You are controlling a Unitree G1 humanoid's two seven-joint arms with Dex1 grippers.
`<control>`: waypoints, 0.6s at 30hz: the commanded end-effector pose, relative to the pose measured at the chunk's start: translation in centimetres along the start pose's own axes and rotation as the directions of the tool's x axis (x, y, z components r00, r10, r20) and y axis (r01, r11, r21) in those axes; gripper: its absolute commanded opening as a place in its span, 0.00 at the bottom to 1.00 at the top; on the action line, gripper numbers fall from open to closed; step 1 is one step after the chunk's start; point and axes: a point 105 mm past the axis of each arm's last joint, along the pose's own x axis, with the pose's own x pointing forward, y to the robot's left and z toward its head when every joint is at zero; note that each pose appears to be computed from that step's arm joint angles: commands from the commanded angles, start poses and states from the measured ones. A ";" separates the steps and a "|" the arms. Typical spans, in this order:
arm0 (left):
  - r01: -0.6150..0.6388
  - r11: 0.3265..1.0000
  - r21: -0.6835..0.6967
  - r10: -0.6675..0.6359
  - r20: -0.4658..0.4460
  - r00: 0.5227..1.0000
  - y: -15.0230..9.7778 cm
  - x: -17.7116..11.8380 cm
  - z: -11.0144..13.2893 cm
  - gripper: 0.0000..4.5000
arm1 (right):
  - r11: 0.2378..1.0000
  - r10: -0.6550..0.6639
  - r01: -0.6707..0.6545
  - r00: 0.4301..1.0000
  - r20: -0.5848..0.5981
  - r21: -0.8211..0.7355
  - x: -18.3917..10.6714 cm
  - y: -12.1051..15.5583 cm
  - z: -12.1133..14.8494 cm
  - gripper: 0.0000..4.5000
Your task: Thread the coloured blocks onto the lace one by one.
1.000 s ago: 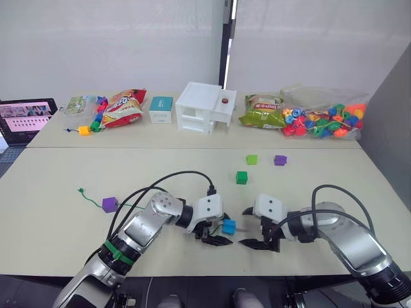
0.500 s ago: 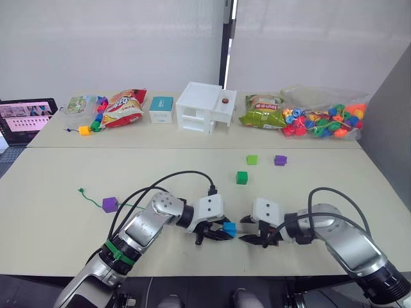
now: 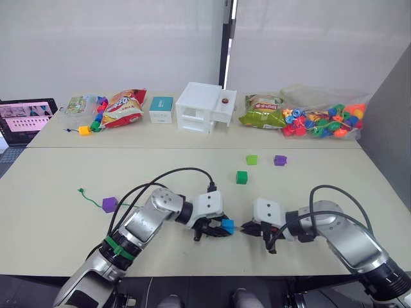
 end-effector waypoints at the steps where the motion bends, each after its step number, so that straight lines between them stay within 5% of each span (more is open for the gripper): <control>1: -0.049 0.999 -0.021 0.048 -0.056 0.997 0.2 -4.2 -1.7 0.29 | 0.998 -0.035 0.036 0.999 0.011 -0.050 -1.4 -0.9 0.6 0.00; 6: -0.192 0.978 -0.086 0.166 -0.244 0.955 0.8 -11.9 -6.4 0.29 | 0.998 -0.041 0.041 0.999 0.007 -0.055 -2.2 -1.0 0.2 0.00; 12: -0.409 0.906 -0.108 0.301 -0.516 0.802 0.1 -23.3 -12.9 0.29 | 0.998 -0.027 0.028 0.999 0.022 -0.059 -2.1 -1.0 0.4 0.00; 16: -0.463 0.884 -0.065 0.370 -0.507 0.778 0.6 -24.6 -13.4 0.29 | 0.998 -0.019 0.021 0.999 0.028 -0.067 -1.9 -1.2 0.7 0.00; 18: -0.481 0.876 -0.043 0.408 -0.467 0.785 1.3 -24.3 -12.8 0.51 | 0.997 -0.016 0.018 0.999 0.028 -0.071 -1.8 -1.4 0.7 0.00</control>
